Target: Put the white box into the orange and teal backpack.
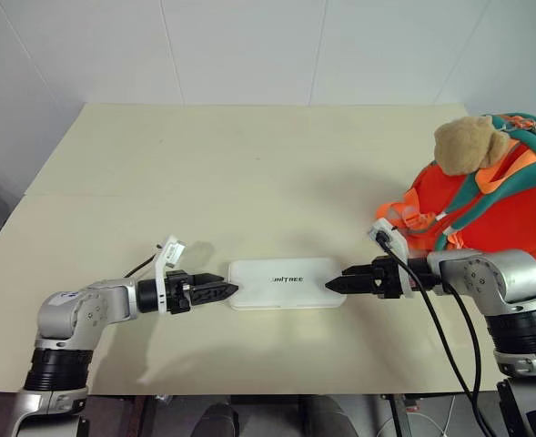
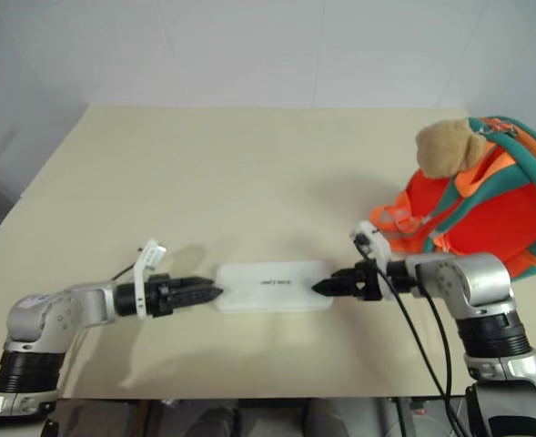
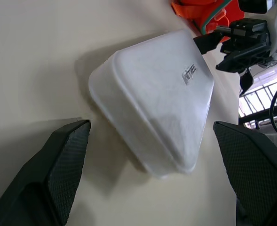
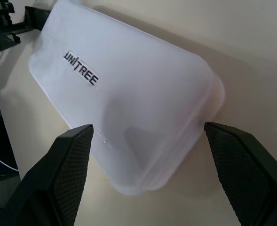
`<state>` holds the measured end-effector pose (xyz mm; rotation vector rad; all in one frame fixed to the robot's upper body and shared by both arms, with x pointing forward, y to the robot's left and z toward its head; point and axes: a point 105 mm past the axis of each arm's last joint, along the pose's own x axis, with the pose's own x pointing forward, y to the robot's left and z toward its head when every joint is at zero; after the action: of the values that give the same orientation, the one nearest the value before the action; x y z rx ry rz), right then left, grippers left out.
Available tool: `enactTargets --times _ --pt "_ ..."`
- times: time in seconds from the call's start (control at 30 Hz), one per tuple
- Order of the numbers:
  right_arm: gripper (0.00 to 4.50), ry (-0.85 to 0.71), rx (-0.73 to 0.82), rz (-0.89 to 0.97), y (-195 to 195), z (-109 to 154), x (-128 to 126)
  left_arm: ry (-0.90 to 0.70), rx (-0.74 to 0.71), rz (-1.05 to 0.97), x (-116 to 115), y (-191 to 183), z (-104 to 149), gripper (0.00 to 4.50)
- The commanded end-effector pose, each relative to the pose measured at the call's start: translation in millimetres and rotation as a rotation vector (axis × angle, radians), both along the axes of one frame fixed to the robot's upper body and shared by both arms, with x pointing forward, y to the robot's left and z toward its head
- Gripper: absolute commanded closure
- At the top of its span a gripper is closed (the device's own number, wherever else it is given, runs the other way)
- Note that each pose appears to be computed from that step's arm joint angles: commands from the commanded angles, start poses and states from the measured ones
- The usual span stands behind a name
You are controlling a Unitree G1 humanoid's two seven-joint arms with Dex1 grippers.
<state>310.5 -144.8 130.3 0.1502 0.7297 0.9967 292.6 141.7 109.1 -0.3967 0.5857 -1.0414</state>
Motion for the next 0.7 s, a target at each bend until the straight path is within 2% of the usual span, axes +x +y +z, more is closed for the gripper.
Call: enactTargets --times 0.03,0.23,0.47,0.7 --pt "0.00 -0.045 0.016 0.034 9 10 2 0.089 0.016 -0.044 -8 -14 -19 0.03" --pt "0.00 -0.055 0.018 0.041 14 9 2 0.130 0.006 -0.069 -7 -27 -24 0.03" --pt "0.00 -0.059 0.029 0.040 17 9 0 0.183 -0.107 -0.080 -2 -39 -13 0.03" --pt "0.00 -0.064 0.036 0.036 17 8 -3 0.253 -0.153 -0.101 -1 -43 -10 0.03"
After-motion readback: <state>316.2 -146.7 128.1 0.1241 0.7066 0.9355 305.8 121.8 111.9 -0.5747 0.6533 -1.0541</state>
